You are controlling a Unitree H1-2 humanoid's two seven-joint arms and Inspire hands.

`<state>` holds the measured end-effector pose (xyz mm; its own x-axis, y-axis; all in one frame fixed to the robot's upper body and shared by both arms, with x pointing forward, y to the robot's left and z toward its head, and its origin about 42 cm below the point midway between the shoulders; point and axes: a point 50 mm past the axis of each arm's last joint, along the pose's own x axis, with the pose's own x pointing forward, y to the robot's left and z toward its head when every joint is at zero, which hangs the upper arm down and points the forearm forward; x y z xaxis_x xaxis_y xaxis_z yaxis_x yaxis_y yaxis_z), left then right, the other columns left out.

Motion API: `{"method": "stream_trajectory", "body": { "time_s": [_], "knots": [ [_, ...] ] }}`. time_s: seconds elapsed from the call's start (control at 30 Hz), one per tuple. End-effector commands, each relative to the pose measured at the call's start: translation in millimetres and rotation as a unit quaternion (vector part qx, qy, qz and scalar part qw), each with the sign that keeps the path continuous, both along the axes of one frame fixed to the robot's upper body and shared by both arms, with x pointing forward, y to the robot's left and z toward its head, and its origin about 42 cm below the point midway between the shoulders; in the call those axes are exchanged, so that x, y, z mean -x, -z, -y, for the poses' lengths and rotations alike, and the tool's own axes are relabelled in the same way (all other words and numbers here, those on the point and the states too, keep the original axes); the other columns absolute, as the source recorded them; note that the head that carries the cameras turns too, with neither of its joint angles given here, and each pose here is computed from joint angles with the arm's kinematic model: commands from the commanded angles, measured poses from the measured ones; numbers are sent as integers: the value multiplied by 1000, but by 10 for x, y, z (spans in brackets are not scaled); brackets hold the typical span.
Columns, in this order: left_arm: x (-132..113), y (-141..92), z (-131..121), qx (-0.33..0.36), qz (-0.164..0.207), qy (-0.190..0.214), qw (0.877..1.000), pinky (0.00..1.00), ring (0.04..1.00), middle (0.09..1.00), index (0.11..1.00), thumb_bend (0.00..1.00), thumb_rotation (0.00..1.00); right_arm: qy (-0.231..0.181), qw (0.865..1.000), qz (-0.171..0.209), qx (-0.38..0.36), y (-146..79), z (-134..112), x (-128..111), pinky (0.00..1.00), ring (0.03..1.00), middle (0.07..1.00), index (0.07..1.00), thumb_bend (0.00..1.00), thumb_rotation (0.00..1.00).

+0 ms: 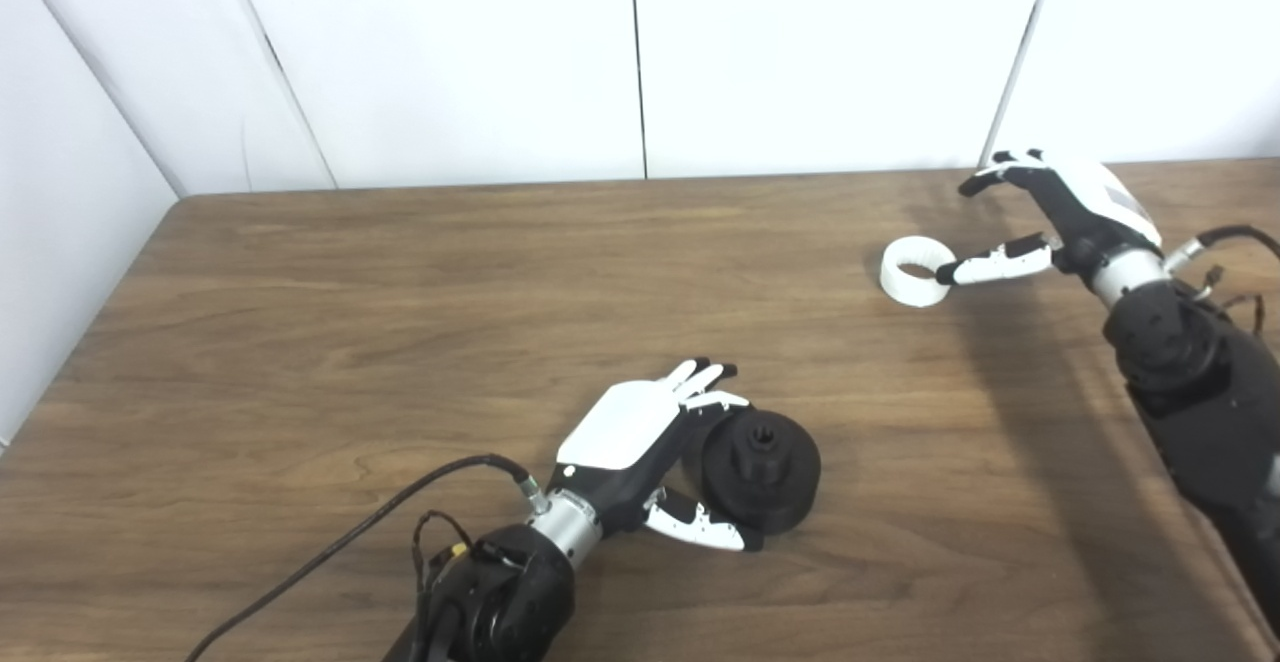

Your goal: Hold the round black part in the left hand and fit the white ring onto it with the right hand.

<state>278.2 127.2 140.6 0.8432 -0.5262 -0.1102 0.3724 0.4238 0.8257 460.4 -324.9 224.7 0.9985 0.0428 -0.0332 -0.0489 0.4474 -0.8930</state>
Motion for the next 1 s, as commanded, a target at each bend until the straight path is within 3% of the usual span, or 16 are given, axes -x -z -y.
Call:
{"method": "stream_trajectory", "body": {
  "time_s": [0.0, 0.33, 0.97],
  "knots": [
    [55, 219, -28, -19, -58, 11, 998, 913, 1000, 973, 772, 961, 375, -25, 998, 44, 26, -397, -40, -170, 1000, 1000, 940, 722, 930, 292],
    [47, 241, -27, -20, -57, 12, 998, 919, 1000, 971, 771, 958, 372, -38, 998, 29, 44, -449, -149, -295, 1000, 1000, 943, 721, 923, 303],
    [29, 220, -36, -17, -57, 7, 998, 914, 1000, 972, 766, 959, 370, -70, 995, -14, 72, -371, -309, -244, 1000, 1000, 935, 727, 907, 305]
  ]
}}
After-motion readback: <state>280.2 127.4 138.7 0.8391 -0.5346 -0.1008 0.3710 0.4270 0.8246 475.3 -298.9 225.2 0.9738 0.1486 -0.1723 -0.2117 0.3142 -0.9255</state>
